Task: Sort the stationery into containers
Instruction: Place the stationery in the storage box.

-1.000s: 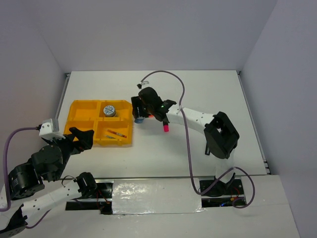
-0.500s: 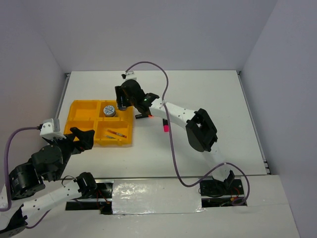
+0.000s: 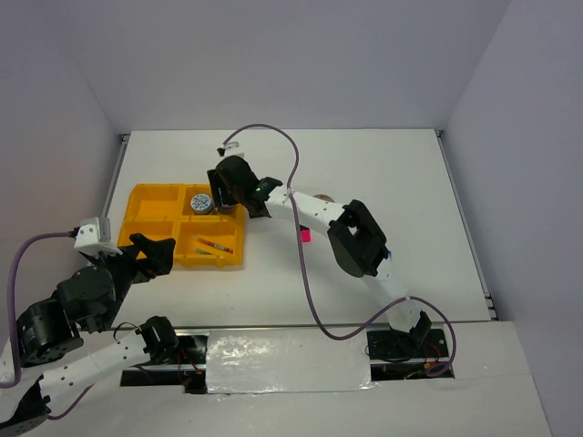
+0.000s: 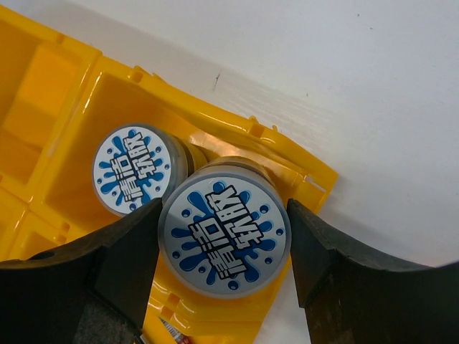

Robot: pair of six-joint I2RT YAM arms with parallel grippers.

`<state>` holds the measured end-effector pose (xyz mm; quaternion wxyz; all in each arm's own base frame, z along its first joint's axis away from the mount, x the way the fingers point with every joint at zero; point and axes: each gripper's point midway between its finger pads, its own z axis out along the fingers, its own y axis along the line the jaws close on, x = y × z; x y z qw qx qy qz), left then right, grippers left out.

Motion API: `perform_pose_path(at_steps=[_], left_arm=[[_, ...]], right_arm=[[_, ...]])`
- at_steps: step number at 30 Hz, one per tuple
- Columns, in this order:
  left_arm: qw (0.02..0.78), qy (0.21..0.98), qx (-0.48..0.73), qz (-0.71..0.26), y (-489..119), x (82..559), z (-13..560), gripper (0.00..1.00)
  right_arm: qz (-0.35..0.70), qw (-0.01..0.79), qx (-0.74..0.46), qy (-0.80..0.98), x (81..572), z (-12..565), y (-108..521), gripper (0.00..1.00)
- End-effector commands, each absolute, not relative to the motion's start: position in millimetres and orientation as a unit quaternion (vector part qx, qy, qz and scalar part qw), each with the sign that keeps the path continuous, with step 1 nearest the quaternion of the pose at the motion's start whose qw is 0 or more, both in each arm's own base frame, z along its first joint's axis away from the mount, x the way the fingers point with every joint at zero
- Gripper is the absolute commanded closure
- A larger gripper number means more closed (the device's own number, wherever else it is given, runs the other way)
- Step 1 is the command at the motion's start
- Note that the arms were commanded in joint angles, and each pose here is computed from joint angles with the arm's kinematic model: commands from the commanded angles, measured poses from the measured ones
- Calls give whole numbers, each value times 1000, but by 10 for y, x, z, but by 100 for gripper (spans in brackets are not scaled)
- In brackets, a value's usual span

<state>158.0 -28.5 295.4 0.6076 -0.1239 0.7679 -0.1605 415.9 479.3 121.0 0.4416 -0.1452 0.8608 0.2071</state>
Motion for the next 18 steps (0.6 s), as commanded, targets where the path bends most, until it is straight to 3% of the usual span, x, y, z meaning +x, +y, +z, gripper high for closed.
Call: perform_pose_path(at_steps=[1, 4, 5, 7, 15, 18], left_arm=[[616, 760, -120, -166, -302, 1595, 3011, 1], [616, 761, -119, -165, -307, 1599, 3010, 1], [616, 761, -119, -165, -310, 1601, 3008, 1], [615, 763, -118, -163, -317, 1606, 3004, 1], [608, 772, -114, -146, -363, 1655, 2960, 1], [600, 780, -110, -141, -450, 1702, 2942, 1]], right_arm=[[235, 484, -138, 832, 4268, 1684, 4934, 67], [236, 479, -141, 833, 4244, 1664, 4946, 41], [239, 479, -145, 832, 4240, 1687, 4960, 21], [240, 479, -148, 831, 4236, 1740, 4965, 1], [226, 505, -138, 821, 4177, 2233, 4727, 0], [180, 516, -102, 831, 4027, 2408, 4223, 0]])
